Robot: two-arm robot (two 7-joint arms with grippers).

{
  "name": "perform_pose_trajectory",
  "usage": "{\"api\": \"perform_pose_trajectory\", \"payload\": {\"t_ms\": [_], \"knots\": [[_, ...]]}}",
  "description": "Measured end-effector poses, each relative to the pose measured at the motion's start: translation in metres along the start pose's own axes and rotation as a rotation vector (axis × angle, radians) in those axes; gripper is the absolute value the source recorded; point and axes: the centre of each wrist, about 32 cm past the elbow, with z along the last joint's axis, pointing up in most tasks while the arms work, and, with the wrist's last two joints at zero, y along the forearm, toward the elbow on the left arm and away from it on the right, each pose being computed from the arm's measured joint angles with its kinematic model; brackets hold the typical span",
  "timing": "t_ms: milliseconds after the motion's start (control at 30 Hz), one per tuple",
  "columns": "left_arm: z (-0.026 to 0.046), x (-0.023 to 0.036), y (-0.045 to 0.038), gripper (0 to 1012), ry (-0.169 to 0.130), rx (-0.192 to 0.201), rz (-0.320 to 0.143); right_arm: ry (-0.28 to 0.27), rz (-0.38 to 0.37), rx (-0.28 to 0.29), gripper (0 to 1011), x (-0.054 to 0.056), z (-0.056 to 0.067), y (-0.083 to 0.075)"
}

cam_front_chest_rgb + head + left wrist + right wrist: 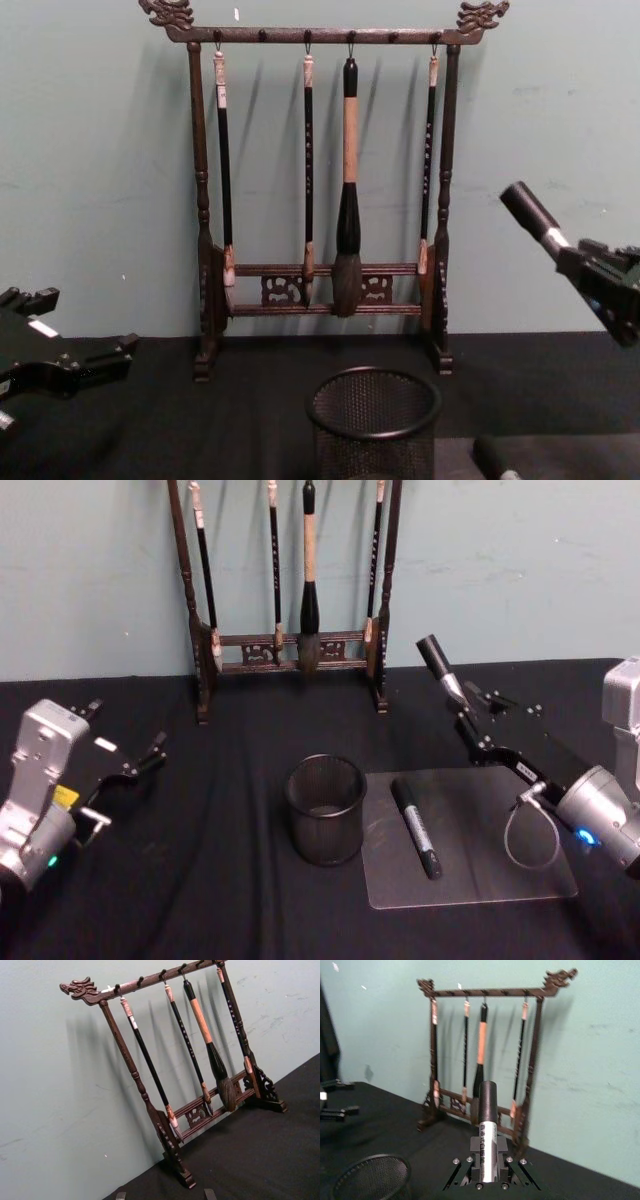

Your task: Pick up the water-based marker from the table and place it into the pen holder.

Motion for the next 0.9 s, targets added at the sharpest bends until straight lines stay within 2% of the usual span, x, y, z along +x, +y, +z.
{"api": "perform_pose_trajectory", "payload": {"t_ms": [100,400,900], "knots": [[0.0000,0.0000,0.0000,1009,0.000,0.000,0.000,0.000,0.044,0.026,197,0.003,0.000,0.007],[0.0000,0.0000,0.0000,1009,0.000,0.000,0.000,0.003,0.121,0.051,197,0.008,-0.001,0.024],[0.0000,0.0000,0.0000,1009,0.000,0.000,0.000,0.009,0.274,0.074,197,0.008,-0.004,0.060]]}}
